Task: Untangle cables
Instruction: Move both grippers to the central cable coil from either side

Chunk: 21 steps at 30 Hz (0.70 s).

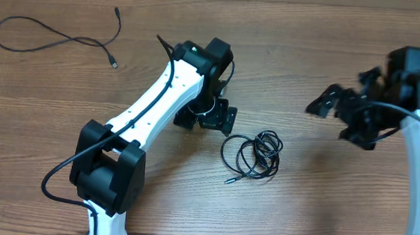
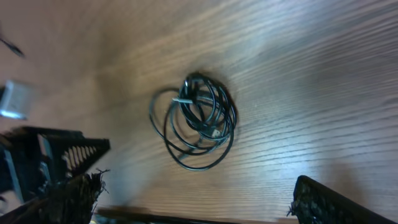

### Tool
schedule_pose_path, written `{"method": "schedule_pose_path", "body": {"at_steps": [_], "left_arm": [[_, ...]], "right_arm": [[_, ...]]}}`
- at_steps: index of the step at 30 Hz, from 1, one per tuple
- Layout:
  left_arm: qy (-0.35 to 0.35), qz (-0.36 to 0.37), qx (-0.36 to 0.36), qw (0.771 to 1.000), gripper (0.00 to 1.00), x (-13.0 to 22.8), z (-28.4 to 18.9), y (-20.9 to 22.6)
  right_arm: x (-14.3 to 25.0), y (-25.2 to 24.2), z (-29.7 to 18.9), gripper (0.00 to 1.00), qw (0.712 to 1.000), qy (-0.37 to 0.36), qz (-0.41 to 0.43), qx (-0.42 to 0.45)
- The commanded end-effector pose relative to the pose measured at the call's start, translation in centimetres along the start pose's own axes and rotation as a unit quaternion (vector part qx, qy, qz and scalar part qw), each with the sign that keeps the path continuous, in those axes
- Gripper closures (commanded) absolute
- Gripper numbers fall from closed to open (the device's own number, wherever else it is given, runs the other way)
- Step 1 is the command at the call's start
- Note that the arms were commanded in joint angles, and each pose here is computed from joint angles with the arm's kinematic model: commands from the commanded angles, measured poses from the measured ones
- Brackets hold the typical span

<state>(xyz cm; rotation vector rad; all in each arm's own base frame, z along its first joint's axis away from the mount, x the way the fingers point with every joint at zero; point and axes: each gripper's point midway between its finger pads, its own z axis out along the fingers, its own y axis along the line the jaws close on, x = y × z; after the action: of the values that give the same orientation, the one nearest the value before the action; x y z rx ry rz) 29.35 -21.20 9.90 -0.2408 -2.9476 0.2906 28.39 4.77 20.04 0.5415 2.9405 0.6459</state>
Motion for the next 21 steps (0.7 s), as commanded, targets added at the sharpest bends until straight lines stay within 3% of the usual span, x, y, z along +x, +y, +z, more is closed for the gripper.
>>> {"method": "schedule_pose_path", "body": {"at_steps": [1, 13, 21], "left_arm": [[0.005, -0.022, -0.008, 1.000, 0.02, 0.4, 1.3, 0.9], [-0.006, -0.023, -0.004, 1.000, 0.00, -0.3, 1.8, 1.1], [-0.019, -0.021, 0.001, 1.000, 0.00, -0.9, 1.8, 0.9]], "right_arm": [[1.9, -0.4, 3.2, 0.02, 0.999, 0.035, -0.008, 0.024], [3.9, -2.2, 11.5, 0.43, 0.997, 0.051, 0.049, 0.024], [4.7, -0.9, 15.2, 0.45, 0.994, 0.058, 0.053, -0.076]]}}
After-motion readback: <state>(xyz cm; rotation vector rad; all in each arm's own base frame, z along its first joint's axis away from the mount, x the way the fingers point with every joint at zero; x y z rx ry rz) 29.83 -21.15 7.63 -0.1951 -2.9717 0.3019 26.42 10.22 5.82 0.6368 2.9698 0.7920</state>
